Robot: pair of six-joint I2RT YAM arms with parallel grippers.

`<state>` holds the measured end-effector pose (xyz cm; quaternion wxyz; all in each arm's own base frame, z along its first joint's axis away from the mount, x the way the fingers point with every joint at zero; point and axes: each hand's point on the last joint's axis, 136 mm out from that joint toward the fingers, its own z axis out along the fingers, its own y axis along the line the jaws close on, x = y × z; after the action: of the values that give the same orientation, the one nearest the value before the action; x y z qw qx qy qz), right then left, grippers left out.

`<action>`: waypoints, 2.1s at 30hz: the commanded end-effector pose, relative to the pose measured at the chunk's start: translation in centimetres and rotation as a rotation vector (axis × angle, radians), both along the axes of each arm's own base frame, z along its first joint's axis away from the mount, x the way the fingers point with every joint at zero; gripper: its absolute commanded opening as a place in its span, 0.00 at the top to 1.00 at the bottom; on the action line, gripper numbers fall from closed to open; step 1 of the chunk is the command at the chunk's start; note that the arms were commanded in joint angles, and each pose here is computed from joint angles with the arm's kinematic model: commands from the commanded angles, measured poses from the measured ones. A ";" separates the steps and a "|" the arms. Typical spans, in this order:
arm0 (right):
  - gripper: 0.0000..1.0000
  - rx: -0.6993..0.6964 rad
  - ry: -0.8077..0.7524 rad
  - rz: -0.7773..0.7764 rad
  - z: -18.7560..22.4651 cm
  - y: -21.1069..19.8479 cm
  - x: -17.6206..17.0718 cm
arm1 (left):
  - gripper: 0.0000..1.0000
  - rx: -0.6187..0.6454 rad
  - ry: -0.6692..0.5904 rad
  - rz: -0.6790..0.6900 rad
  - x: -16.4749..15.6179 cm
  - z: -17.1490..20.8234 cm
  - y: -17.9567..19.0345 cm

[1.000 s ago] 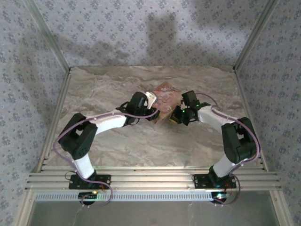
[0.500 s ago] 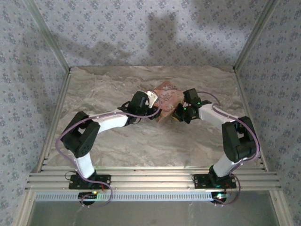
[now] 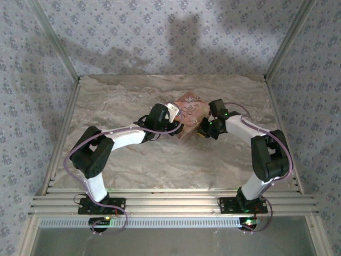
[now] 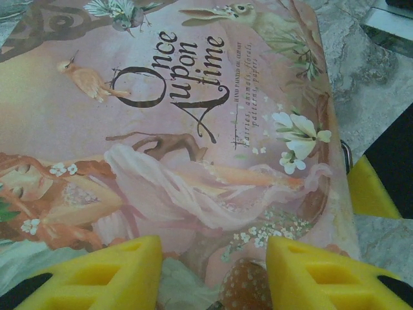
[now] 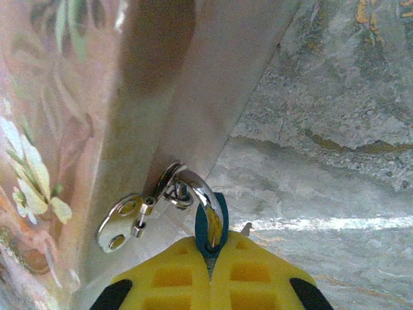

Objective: Unlock the padlock with the key

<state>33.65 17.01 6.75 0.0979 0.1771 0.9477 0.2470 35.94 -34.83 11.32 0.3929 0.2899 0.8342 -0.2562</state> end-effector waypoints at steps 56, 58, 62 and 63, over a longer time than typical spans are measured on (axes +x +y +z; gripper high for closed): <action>1.00 0.004 -0.111 0.043 2.6 -1.4 -0.9 | 0.50 -0.034 0.064 0.015 -3.9 1.7 3.2; 1.00 0.009 -0.121 0.122 3.4 -0.2 -2.4 | 0.49 -0.006 0.032 0.031 -4.0 2.8 4.1; 1.00 -0.001 -0.150 0.327 4.2 2.9 -6.1 | 0.47 0.091 -0.011 0.113 -3.8 4.4 7.0; 1.00 0.005 -0.151 0.362 4.2 3.7 -7.0 | 0.46 0.113 -0.010 0.136 -3.8 4.6 7.8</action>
<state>30.22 19.15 11.17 0.1547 0.0554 0.9491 0.2685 32.02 -29.88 15.44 0.4002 0.2616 0.8442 -0.2422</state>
